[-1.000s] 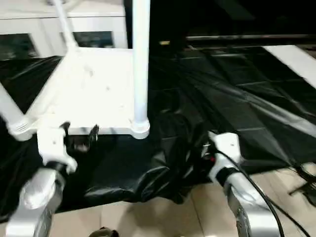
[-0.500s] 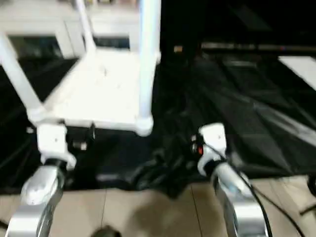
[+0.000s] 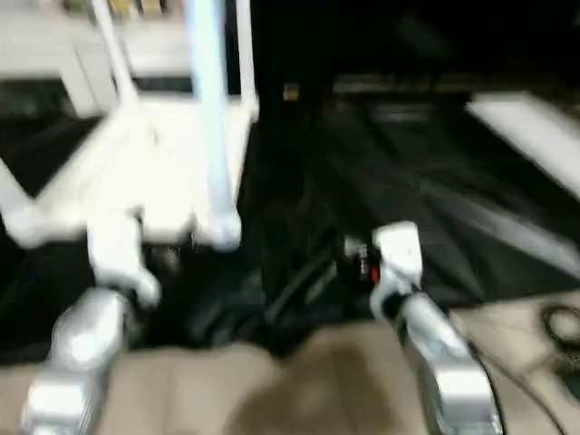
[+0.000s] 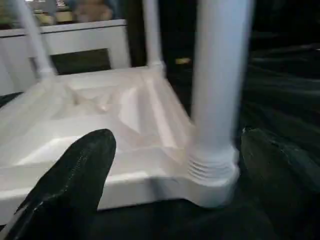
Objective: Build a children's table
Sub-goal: Rotate table base
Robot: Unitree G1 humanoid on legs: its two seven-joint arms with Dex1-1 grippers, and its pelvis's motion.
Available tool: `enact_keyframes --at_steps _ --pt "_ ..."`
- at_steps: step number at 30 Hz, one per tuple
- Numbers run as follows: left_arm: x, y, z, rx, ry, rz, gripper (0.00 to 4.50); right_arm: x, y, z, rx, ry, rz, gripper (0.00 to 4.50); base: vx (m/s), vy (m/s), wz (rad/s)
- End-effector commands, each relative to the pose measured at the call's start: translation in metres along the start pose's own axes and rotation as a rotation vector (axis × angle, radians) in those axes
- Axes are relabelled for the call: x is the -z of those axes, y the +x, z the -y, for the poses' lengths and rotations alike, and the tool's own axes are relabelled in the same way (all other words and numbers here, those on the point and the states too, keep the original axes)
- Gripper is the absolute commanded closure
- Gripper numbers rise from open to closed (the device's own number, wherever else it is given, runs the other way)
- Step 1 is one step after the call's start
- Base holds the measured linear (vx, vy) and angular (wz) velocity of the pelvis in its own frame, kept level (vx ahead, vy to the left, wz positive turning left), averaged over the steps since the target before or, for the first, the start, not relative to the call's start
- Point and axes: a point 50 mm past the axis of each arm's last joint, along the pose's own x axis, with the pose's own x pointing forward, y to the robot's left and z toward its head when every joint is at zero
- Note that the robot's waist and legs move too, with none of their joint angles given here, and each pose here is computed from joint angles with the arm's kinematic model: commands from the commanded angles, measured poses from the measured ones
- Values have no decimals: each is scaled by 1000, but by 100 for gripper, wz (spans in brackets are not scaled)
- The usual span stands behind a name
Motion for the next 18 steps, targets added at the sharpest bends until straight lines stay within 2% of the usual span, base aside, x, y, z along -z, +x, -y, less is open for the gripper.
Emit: enact_keyframes --at_steps 1,5,8,14,18 --pt "-2 -3 -12 -59 17 -5 3 -8 8 -16 -122 -41 14 133 209 -44 71" --pt "1 -10 -19 -97 32 -23 3 -6 12 -23 -173 -20 1 133 284 -16 55" --pt "2 -13 -22 -117 41 -30 3 -5 12 -25 -190 -29 1 133 268 -2 1" --pt "3 -15 -31 -160 44 -39 3 -4 11 -23 -167 -9 -2 133 124 -77 9" --pt "3 -14 -31 -42 26 -45 3 -4 10 -19 -122 10 5 133 115 -52 12"
